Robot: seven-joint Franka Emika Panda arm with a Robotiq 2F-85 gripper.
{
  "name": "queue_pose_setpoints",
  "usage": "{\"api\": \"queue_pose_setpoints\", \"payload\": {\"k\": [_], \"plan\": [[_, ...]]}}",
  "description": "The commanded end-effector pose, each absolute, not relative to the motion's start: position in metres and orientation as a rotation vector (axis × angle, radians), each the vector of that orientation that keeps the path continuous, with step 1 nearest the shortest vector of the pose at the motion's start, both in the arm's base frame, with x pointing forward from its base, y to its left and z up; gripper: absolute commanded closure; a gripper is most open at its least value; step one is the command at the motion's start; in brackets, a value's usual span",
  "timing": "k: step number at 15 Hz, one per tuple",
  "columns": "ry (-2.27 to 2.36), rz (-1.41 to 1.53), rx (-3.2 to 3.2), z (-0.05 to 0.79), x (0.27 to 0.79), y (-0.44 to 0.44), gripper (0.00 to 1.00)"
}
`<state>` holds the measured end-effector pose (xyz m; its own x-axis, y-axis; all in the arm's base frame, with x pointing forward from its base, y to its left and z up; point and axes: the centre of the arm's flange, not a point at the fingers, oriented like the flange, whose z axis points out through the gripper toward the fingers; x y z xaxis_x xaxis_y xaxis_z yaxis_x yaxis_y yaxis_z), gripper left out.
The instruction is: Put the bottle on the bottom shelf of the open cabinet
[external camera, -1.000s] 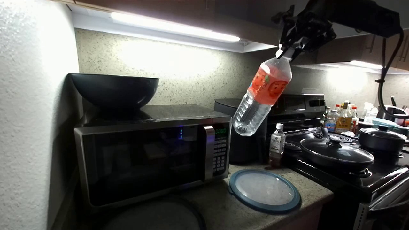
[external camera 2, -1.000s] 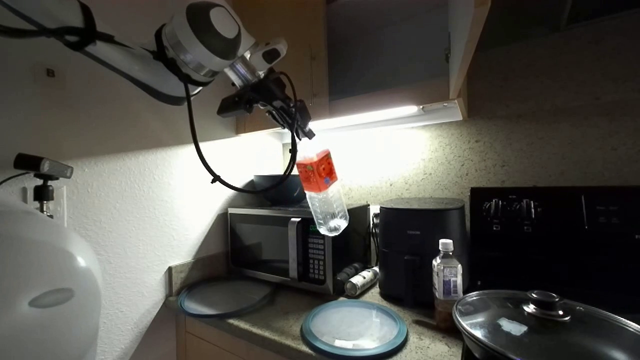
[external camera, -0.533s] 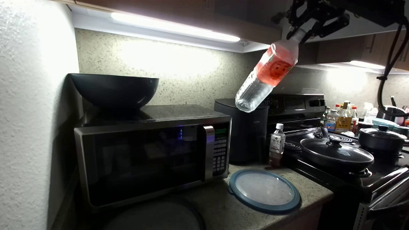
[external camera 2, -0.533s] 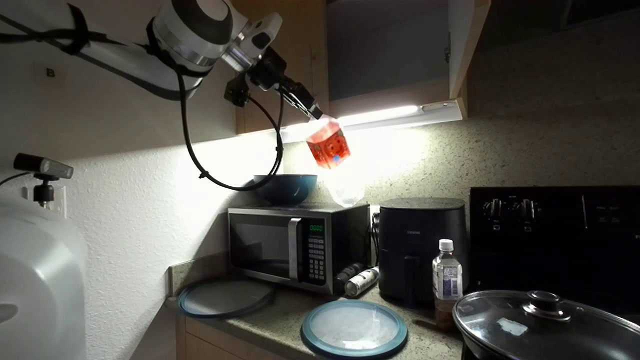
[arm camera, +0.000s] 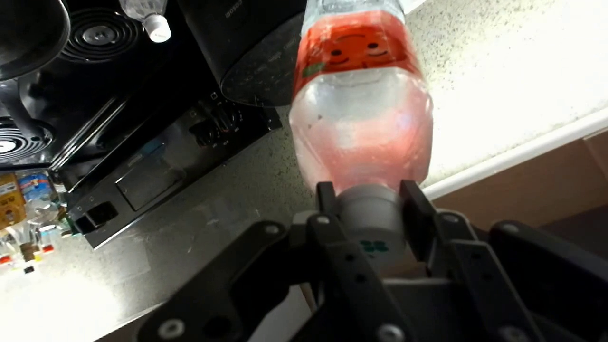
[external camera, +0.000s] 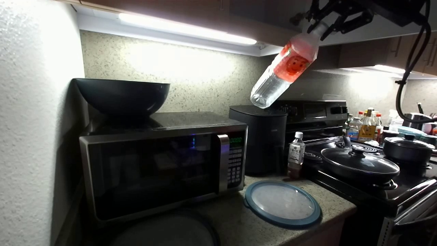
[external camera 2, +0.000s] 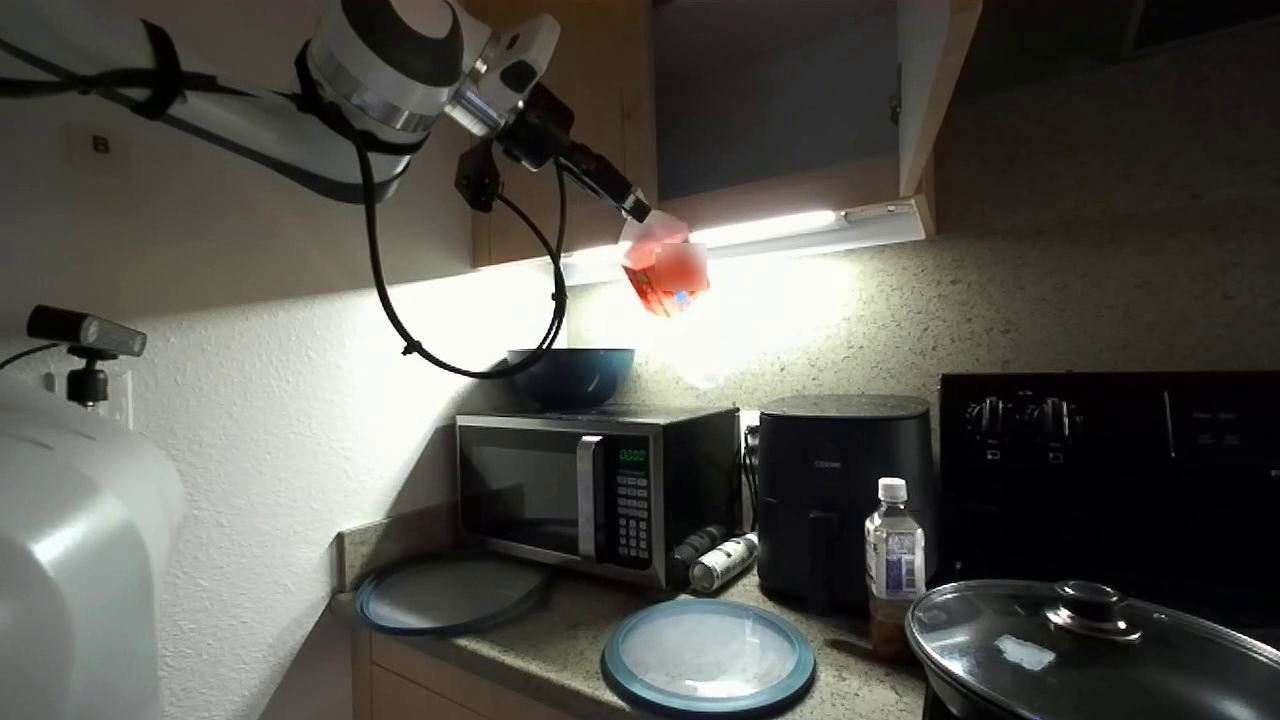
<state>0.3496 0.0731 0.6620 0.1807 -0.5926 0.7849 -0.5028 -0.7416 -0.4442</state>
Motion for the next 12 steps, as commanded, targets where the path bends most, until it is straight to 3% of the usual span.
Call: {"api": "queue_pose_setpoints", "payload": {"k": [1,11,12], "plan": [[1.206,-1.758,-2.138,0.682,0.329,0.063,0.88],[1.27,-1.912,-1.841,0.73,0.276,0.034,0.88],[1.31,-1.937,-1.796,0.74,0.276,0.034,0.63]]}}
